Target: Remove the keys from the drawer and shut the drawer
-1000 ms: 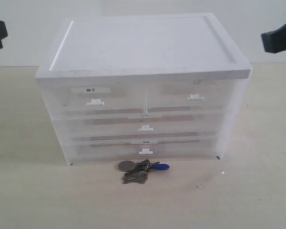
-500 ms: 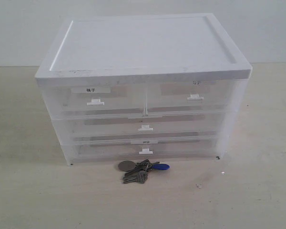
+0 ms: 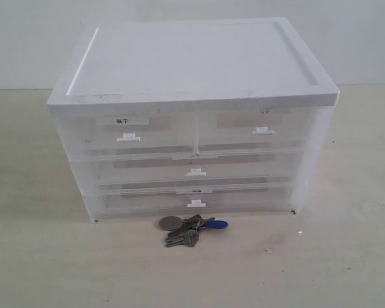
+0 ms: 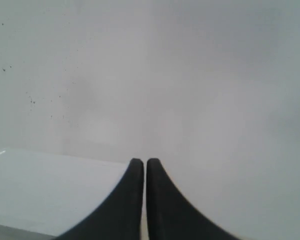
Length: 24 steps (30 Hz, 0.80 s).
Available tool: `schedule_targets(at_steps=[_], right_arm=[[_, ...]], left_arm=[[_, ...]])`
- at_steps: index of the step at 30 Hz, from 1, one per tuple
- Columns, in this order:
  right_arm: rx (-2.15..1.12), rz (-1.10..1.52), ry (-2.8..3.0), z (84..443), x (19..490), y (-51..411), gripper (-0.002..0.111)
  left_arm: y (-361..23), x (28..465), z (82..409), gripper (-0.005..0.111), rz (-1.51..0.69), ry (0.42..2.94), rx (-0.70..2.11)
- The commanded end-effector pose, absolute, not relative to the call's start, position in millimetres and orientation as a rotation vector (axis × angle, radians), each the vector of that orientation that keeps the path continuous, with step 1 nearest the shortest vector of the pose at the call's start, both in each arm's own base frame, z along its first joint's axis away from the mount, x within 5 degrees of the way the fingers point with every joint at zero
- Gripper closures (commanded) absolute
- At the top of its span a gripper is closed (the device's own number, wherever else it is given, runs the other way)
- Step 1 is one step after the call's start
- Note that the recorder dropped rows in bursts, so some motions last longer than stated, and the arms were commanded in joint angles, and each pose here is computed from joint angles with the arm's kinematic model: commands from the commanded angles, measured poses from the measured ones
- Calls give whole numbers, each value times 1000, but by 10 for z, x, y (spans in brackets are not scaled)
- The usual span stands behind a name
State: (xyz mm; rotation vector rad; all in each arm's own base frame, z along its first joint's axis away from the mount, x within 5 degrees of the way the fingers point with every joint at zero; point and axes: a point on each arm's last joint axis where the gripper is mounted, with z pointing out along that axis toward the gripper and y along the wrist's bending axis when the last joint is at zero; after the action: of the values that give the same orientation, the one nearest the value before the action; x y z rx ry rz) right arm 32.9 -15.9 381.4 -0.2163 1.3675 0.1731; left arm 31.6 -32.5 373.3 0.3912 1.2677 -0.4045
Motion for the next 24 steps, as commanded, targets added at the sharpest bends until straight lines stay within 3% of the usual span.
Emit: schedule_targets(at_steps=[1,8,24], right_arm=[[-172,193,1355,3789,239,-243,108],[-100,273,1332,3789,167,-298,108],[-97,270,1338,3785,169,-301,108]], left_arm=[[-396,197,3623,102,-464,1299,509],[-518,47,3487,102,-572,1366,722],[-518,47,3487,102,-572,1366,723]])
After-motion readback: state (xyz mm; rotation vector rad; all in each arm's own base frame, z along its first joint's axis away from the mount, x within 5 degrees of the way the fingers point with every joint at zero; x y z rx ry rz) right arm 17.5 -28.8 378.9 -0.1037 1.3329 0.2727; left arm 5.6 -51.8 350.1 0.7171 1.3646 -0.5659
